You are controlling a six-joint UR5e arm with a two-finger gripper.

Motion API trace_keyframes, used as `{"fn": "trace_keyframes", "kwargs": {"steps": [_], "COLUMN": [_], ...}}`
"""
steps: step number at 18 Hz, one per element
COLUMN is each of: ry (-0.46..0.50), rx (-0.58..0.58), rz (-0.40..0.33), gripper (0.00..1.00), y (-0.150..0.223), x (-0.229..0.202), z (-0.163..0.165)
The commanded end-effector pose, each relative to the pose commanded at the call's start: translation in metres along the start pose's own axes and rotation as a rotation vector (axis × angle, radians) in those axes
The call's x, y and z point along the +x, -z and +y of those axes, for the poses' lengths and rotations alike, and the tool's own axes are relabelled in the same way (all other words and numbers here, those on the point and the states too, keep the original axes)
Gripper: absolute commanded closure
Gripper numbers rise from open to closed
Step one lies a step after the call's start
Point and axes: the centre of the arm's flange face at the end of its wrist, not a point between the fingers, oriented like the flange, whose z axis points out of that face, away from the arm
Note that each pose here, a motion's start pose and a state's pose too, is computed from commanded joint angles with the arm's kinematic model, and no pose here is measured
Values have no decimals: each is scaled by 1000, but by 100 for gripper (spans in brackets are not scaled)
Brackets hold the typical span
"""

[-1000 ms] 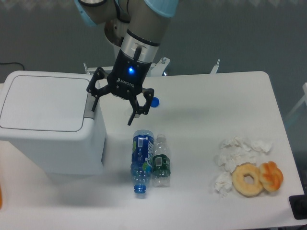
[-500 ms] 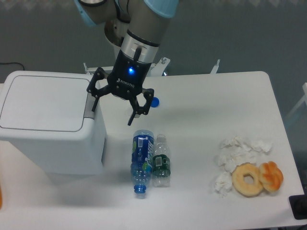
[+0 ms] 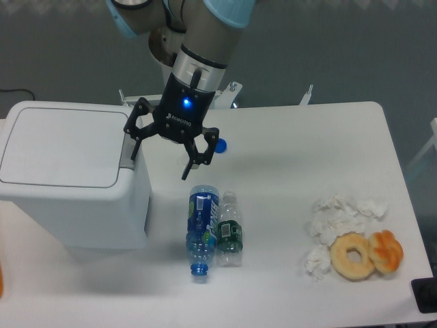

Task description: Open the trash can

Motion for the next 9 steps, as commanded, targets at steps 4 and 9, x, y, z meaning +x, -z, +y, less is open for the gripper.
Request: {"fn": "trace_keyframes", "kwargs": {"steps": [4,9], "ry": [1,3], "rx": [-1,-3], "rz": [1,2], "gripper": [0,0], "y": [0,-1], "x": [0,-1], "z": [0,1]}}
